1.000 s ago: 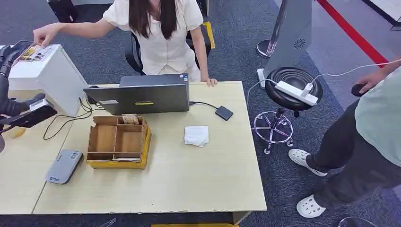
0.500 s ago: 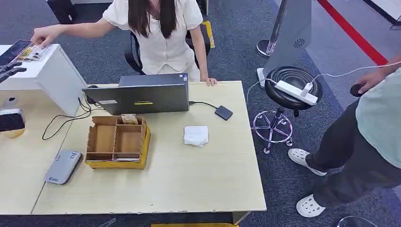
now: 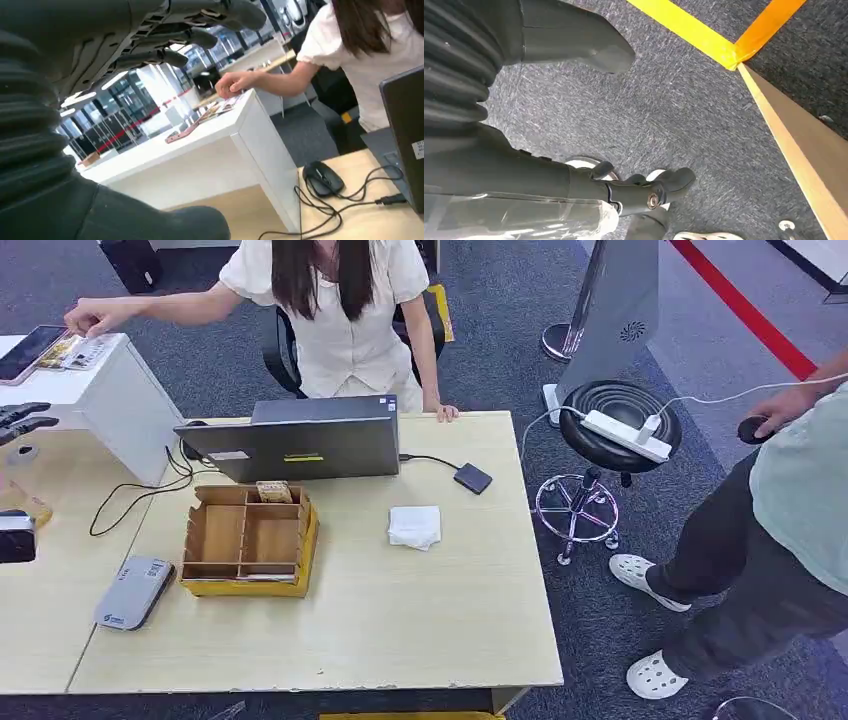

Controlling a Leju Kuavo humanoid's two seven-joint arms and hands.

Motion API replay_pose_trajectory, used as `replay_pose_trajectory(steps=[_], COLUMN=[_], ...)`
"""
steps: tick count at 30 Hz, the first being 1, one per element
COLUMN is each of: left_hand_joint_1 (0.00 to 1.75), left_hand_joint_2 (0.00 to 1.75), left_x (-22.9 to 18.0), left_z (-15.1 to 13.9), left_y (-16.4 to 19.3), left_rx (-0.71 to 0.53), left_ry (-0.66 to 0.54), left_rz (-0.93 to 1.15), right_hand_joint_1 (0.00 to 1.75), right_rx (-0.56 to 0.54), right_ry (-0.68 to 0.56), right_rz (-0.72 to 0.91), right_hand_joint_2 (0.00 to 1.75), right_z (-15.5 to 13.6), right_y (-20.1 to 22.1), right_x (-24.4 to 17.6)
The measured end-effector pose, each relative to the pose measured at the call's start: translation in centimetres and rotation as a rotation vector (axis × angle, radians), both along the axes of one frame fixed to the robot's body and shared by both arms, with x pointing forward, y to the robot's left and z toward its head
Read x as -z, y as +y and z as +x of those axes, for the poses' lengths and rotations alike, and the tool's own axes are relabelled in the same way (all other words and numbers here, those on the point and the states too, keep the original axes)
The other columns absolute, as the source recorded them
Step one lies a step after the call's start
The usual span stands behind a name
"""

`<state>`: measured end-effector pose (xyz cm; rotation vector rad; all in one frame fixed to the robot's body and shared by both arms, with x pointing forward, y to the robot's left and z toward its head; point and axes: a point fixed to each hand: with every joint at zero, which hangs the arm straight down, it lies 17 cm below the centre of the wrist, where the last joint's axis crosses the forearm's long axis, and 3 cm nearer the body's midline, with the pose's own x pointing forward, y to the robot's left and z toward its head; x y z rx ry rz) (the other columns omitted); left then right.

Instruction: Pass the card to the sensor for recognition and then transmit it.

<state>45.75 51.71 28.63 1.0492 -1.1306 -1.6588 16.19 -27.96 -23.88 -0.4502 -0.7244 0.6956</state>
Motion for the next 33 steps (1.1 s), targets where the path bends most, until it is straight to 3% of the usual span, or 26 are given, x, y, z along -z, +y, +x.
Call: replay_pose_trajectory(steps=[3, 9, 22, 33], left_hand_joint_1=[0.0, 0.0, 0.0, 0.0], left_hand_joint_2=[1.75, 1.75, 1.75, 1.75], left_x=[2.2, 7.3, 12.0, 14.8], left_z=[-0.8, -3.9, -8.4, -7.5], left_y=[-1.0, -2.2, -4.0, -7.2], left_rx=[0.025, 0.04, 0.069, 0.06], left_ry=[-0.011, 0.117, 0.239, 0.067], left_rz=[0.017, -0.026, -0.067, 0.004], right_hand_joint_1=[0.0, 0.0, 0.0, 0.0], right_rx=[0.004, 0.007, 0.013, 0.043], right_ry=[-0.001, 0.0, 0.004, 0.001], right_rz=[0.0, -0.005, -0.009, -0.018], right_hand_joint_2=[1.75, 1.75, 1.75, 1.75], right_z=[0.0, 0.0, 0.0, -0.2], right_y=[-0.1, -0.2, -0.4, -0.9], right_x=[0.0, 0.0, 0.0, 0.0])
